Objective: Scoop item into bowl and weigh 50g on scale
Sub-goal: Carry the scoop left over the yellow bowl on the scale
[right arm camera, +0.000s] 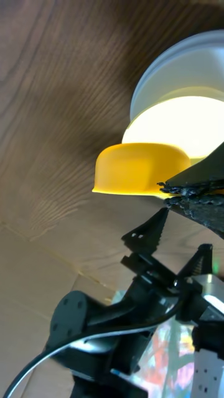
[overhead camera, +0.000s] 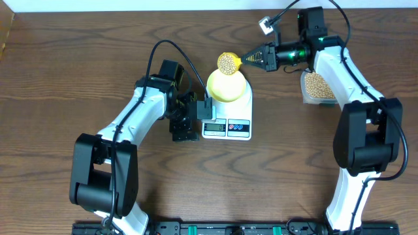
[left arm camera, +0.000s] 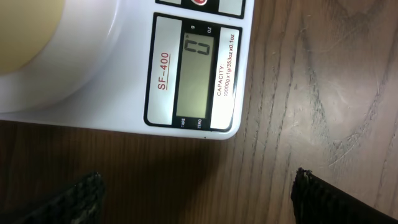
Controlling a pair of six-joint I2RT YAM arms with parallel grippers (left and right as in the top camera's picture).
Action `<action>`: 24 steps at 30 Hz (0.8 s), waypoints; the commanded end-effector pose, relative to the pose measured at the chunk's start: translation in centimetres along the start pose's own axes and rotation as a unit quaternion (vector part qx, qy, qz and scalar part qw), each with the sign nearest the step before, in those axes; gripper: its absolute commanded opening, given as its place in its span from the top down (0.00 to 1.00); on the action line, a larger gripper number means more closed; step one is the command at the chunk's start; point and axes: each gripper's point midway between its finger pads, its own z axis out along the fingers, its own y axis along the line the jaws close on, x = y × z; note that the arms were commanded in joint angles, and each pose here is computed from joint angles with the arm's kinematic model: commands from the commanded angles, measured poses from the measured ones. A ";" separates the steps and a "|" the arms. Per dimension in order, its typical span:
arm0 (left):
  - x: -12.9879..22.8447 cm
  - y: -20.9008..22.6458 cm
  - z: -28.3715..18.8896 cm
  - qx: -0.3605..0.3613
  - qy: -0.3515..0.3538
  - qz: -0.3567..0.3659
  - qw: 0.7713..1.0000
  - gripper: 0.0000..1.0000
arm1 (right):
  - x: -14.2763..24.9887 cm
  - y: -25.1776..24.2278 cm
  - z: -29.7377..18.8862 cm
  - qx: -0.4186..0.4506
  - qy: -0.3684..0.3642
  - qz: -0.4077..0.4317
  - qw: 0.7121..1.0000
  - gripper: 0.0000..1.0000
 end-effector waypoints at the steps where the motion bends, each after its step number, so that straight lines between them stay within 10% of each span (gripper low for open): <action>1: 0.1 -0.3 -0.4 -0.003 0.002 -0.004 1.000 0.02 | -0.4 0.4 -0.7 0.036 0.003 -0.044 0.998 0.99; 24: 0.1 -0.3 -0.4 -0.003 0.002 -0.004 1.000 0.02 | 0.1 2.5 -0.1 0.174 0.076 -0.193 0.963 0.99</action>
